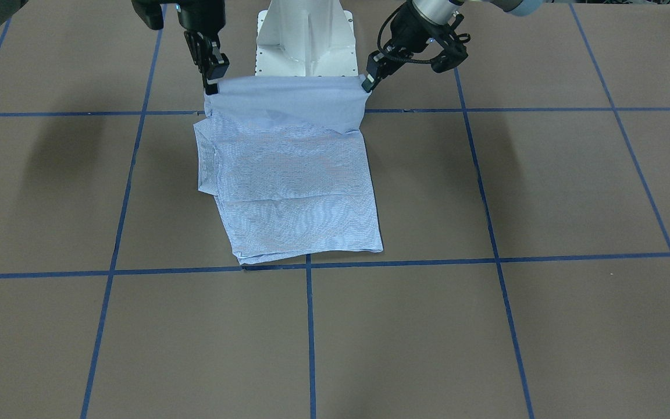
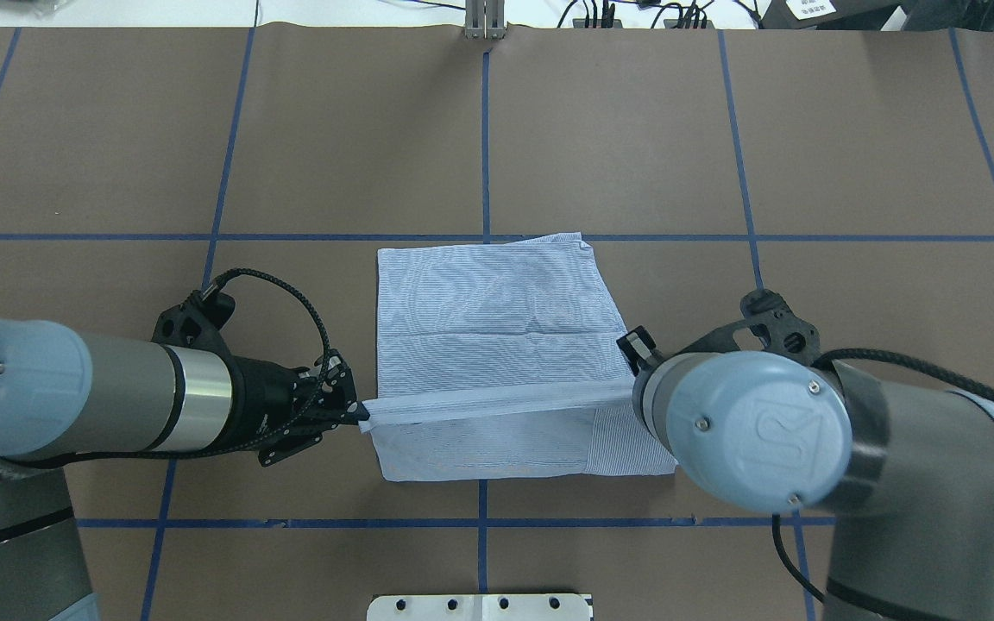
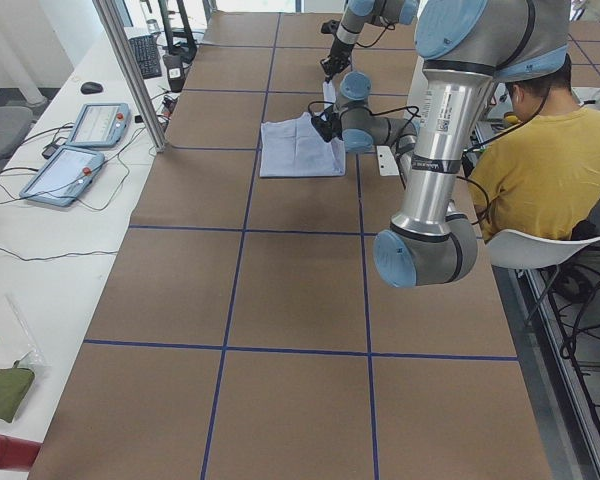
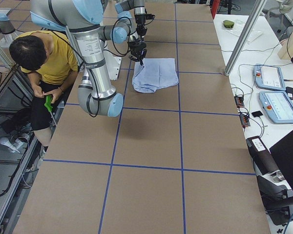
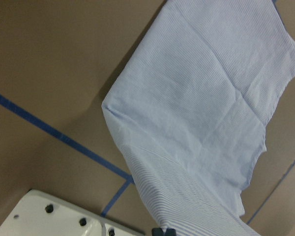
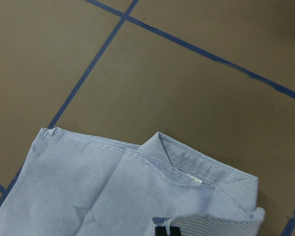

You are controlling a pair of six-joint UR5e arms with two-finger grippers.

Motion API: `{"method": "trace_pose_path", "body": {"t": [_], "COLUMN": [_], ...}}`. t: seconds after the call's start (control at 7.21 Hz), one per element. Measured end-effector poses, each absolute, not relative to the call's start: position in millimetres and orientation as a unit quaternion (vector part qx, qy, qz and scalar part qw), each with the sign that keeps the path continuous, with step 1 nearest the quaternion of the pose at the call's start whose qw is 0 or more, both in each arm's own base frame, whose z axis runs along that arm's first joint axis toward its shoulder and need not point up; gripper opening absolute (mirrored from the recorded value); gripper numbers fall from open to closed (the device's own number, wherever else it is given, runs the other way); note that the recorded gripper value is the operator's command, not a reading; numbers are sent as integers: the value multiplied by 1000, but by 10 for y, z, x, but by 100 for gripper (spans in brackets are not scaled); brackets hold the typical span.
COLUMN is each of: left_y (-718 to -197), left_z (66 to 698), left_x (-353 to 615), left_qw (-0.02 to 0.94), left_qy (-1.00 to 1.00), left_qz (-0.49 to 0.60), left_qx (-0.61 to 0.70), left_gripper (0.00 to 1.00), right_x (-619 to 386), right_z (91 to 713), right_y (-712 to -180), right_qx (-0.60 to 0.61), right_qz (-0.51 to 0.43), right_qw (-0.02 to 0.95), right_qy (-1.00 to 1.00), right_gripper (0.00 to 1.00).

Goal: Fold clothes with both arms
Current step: 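Carry the edge with both grippers onto the far edge of the shirt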

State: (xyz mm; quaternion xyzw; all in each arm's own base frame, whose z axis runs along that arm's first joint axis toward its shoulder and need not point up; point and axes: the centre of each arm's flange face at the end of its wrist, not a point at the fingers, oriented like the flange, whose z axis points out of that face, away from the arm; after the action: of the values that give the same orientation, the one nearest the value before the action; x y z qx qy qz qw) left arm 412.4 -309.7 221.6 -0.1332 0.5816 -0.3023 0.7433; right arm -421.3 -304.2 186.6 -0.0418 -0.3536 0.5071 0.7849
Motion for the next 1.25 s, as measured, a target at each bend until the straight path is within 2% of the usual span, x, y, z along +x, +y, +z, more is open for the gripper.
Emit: {"method": "trace_pose_path", "body": {"t": [0.42,1.25], "left_y": [-3598,-4674], "left_z": [2199,2229], "left_x": [4317,4508], "left_qw": [743,748], "left_qy": [576,557], "left_qz": [-323,-356], "left_qx": [-107,-51], "left_gripper": [0,0], "right_x": [-4376,-4701], "right_z": [2089,2217], "right_y": [-3719,-4520], "right_qx": [-46,-30], "right_qz": [488,489], "right_qw": [793,796], "right_qy": [-361,-356], "right_gripper": [0,0]}}
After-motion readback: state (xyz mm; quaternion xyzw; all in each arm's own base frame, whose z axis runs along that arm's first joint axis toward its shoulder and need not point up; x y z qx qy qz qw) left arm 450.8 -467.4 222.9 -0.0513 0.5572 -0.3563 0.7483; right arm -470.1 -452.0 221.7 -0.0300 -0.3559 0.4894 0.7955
